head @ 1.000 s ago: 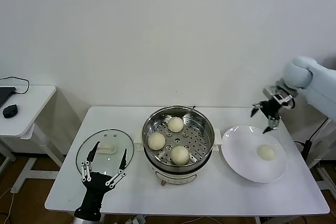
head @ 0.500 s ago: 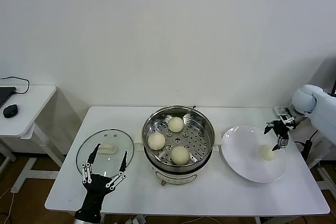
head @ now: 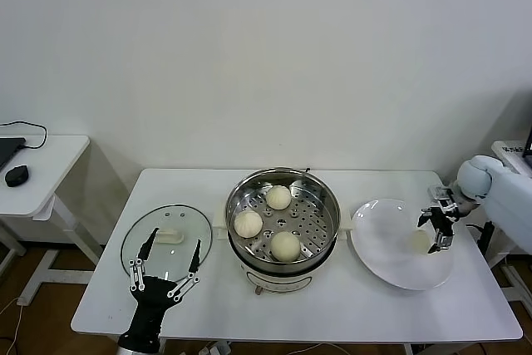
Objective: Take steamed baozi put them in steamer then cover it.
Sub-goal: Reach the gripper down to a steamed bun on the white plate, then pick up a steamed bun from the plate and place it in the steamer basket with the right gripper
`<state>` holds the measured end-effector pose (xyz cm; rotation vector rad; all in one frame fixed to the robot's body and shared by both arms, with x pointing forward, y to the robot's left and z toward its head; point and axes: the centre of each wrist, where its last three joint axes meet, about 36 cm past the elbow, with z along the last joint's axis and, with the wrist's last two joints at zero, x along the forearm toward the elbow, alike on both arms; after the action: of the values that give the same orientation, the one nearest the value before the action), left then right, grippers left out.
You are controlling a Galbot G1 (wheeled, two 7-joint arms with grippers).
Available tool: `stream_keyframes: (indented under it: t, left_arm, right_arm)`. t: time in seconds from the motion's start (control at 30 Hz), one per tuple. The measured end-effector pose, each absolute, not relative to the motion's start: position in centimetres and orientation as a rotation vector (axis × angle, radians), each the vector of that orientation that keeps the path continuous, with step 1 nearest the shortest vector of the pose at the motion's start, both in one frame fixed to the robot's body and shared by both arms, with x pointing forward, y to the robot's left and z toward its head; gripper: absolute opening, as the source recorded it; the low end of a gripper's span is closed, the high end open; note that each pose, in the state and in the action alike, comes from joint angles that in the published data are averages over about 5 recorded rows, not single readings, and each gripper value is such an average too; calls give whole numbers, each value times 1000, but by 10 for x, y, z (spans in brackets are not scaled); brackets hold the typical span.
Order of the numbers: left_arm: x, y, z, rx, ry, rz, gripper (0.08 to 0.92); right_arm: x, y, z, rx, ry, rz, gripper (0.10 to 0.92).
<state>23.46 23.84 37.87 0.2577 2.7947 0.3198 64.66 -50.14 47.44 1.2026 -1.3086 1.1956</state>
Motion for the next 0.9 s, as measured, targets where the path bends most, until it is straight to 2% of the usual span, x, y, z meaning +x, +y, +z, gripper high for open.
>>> stream_keyframes:
  t: [0.13, 0.37, 0.53, 0.7, 0.9]
  left_arm:
    - [235, 238, 379, 256, 2794, 320, 823]
    - [235, 239, 379, 254, 2792, 320, 823]
    - [236, 238, 380, 258, 2788, 318, 823]
    - [236, 237, 382, 267, 2781, 313, 823]
    - [237, 236, 384, 278, 2772, 312, 823]
  right_arm:
    - [646, -502, 470, 1195, -1316, 1194, 803]
    - [644, -505, 470, 1188, -1324, 1194, 655]
    - [644, -505, 479, 1190, -1323, 1203, 629]
    - [655, -494, 512, 1210, -1311, 1229, 628]
    - [677, -455, 581, 1280, -1292, 1267, 620]
